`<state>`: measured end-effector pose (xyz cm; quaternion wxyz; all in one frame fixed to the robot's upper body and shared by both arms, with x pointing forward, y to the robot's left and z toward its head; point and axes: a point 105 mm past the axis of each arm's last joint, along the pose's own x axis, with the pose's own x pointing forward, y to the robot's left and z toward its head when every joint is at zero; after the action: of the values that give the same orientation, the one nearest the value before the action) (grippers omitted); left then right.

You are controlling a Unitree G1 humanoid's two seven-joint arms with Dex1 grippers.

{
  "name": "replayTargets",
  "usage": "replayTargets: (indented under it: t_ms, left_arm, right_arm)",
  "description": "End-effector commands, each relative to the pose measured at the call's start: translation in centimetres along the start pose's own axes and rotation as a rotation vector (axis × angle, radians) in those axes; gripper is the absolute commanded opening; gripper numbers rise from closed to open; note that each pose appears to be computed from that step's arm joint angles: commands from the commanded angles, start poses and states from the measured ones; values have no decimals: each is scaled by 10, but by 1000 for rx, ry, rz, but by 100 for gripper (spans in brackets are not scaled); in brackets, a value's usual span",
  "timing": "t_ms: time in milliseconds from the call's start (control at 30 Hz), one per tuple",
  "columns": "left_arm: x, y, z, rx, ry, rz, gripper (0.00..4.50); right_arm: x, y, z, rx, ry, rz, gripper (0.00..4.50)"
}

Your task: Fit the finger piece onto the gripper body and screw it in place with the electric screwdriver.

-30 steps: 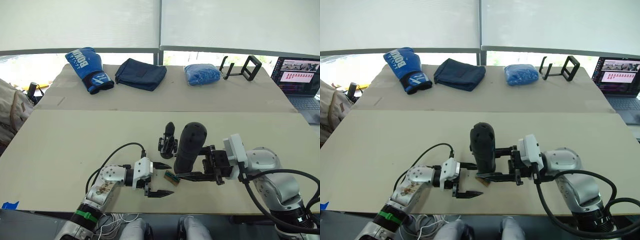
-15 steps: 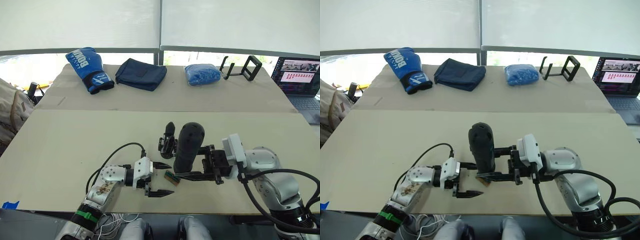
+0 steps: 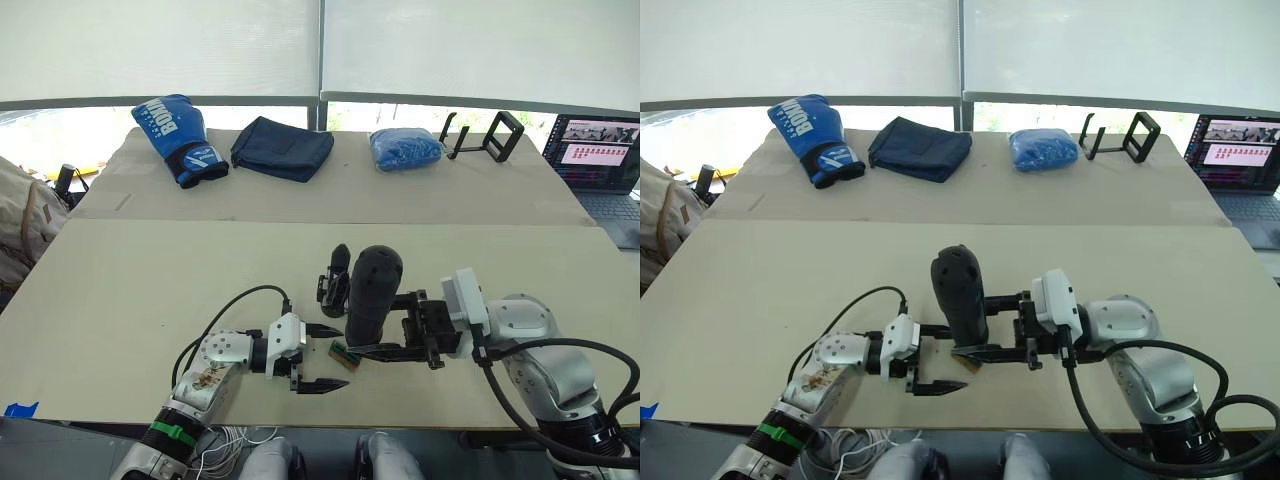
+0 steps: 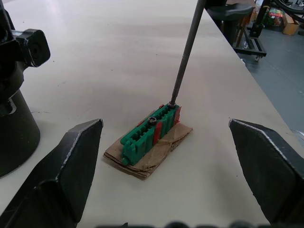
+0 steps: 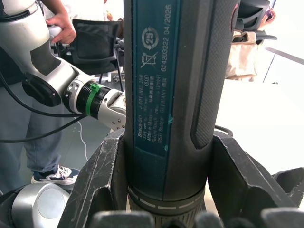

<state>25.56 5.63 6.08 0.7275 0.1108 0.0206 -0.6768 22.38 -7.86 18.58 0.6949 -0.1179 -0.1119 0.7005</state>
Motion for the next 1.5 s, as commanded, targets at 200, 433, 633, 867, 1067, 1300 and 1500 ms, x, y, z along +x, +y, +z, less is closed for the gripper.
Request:
replayTargets:
  t_ms: [200,433,633,867,1067,1300,1500]
  left_arm:
    - [0,-7,-5,-29,13,-17,450]
    - [-16,-4,2,-27,-12,26,450]
    - [-29,-4,16,13,-41,27,450]
    - [-51,-1,41,28,-101,56,450]
    - [-77,2,78,-32,-190,91,450]
    - [-86,19,109,-27,-287,169,450]
    - [-90,34,118,-30,-321,229,450]
  right_arm:
    - [-1,0,12,-46,-32,-1,193]
    - [-4,-3,27,-58,-76,-3,193]
    - [-5,-5,41,-50,-113,3,193]
    - [-8,-8,57,-36,-144,-6,193]
    - [-22,-26,81,-19,-161,-56,193]
    - [-41,-49,91,-30,-150,-122,193]
    - [-50,-74,94,-44,-158,-191,193]
